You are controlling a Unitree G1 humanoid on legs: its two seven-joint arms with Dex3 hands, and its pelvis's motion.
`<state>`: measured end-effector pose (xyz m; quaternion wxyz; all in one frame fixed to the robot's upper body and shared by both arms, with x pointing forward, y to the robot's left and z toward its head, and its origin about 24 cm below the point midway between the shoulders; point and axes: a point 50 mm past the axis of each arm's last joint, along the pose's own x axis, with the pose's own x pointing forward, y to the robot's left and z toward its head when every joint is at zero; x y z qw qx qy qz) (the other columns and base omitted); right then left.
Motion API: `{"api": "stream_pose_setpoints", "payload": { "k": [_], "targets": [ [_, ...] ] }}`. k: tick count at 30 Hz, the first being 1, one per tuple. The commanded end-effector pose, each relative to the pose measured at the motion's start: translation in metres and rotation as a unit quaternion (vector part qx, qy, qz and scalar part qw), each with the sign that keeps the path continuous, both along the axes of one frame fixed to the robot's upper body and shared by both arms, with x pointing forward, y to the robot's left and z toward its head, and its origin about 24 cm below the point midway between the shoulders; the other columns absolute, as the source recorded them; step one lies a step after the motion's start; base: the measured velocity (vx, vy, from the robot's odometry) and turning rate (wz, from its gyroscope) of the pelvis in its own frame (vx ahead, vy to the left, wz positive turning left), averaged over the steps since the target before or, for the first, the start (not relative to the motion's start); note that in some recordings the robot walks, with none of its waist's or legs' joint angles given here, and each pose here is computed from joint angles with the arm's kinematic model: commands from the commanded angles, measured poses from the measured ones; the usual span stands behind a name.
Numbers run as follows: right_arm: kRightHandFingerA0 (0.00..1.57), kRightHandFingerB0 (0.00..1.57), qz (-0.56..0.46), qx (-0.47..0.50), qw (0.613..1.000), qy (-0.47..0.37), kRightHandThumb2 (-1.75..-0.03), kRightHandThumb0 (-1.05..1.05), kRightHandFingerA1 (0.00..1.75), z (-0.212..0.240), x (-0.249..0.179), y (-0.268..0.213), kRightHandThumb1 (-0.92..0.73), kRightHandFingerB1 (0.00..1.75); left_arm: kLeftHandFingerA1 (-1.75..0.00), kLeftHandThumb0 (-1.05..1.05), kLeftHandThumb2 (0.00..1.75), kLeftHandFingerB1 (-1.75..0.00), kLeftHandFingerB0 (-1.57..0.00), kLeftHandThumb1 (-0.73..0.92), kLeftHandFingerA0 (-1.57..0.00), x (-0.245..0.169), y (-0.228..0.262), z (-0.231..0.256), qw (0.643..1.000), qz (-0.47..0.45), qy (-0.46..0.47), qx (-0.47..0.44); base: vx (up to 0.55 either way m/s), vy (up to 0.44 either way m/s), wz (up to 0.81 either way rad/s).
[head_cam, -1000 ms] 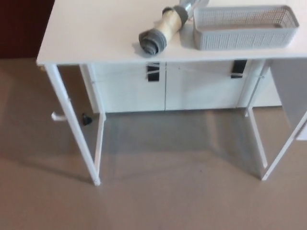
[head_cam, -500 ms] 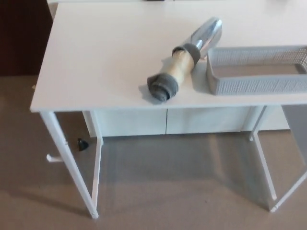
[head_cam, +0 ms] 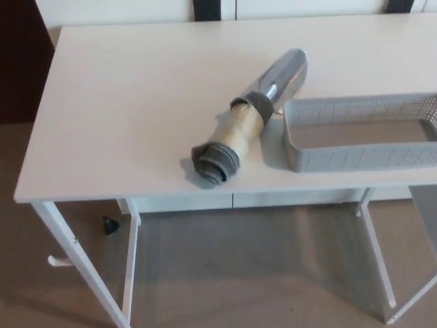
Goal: The robot walks towards a desk on which a shovel is kept on the left hand side and a container is kept on the right hand side. The robot picks up the shovel using its left hand and places it in the container.
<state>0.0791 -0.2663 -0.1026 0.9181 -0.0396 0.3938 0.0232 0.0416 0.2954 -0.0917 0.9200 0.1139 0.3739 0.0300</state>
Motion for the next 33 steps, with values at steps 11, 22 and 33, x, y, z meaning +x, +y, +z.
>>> {"api": "stream_pose_setpoints", "payload": {
  "k": [11, 22, 33],
  "targets": [
    [0.68, 0.56, 0.000, 0.006, 1.000, -0.009, -0.54, -0.15, 0.61, 0.0003, 0.0003, 0.0017, -0.55, 0.54, -0.36, -0.29, 0.60, -0.34, -0.43, 0.63, -0.47, 0.0022, 0.0037, 0.0076, 0.999, -0.023, -0.014, 0.027, 0.07, 0.064, 0.00],
    [0.69, 0.56, 0.016, -0.002, 1.000, -0.010, -0.54, -0.17, 0.59, 0.0020, 0.0032, 0.0030, -0.55, 0.53, -0.36, -0.28, 0.60, -0.35, -0.44, 0.62, -0.48, 0.0033, 0.0050, 0.0076, 0.999, -0.030, -0.022, 0.035, 0.04, -0.143, 0.00],
    [0.73, 0.58, 0.010, 0.002, 1.000, -0.013, -0.63, -0.21, 0.66, 0.0002, 0.0080, 0.0056, -0.48, 0.59, -0.36, -0.29, 0.60, -0.34, -0.43, 0.63, -0.47, 0.0077, 0.0067, 0.0080, 0.998, -0.035, -0.027, 0.035, 0.06, 0.124, -0.09]
  ]
}}
